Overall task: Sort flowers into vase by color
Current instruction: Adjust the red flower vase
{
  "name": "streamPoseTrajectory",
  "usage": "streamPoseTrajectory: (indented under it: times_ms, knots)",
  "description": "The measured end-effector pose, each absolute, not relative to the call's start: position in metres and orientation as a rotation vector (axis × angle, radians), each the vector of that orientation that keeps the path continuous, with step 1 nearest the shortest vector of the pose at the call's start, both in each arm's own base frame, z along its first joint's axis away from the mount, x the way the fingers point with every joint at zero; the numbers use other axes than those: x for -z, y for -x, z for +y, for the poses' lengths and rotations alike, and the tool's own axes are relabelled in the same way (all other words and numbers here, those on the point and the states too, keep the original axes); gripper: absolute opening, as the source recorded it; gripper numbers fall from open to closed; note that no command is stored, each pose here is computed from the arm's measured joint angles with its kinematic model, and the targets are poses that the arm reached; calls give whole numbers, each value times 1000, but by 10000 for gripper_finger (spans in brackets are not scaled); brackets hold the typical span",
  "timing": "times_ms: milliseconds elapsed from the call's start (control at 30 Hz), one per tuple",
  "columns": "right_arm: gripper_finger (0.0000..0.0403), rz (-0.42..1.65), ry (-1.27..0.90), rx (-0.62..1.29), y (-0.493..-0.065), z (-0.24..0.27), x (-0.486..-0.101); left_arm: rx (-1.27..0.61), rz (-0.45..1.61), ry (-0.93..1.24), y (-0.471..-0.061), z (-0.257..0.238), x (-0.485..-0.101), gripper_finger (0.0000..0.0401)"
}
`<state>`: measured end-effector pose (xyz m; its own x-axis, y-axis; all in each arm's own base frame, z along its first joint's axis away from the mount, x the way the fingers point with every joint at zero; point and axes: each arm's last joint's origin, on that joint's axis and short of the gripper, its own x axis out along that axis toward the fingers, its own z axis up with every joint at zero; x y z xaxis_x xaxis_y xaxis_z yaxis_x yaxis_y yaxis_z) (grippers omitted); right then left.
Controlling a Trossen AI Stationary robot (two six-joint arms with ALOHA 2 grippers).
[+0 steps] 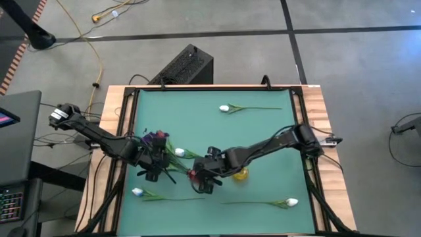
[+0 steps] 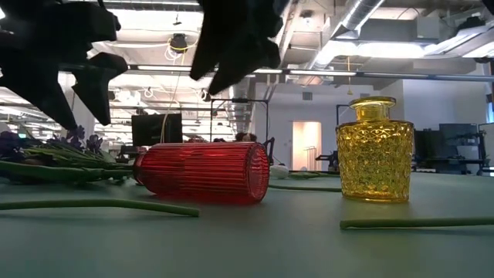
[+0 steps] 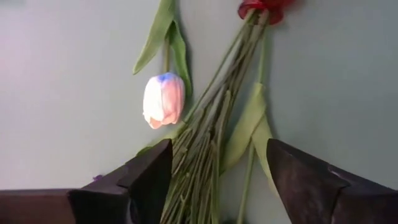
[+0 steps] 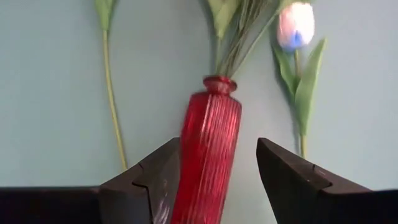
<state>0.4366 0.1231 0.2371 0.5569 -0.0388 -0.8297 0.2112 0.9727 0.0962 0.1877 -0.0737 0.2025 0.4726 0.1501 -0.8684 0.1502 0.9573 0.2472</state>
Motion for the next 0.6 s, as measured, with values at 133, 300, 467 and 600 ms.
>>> streamPoseTrajectory:
  times_ms: [133,300,467,600]
  knots:
    - [244,1011,-229,121,-442,120,-225,33,1097,-325,-187,-74,-202,258]
    - [259,1021,-286,119,-443,117,-225,63,1122,-351,-183,-77,-201,258]
    - [261,1032,-351,154,-443,112,-224,48,1133,-382,-175,-82,-199,258]
    - [261,1051,-374,160,-445,111,-217,58,1109,-394,-169,-89,-198,258]
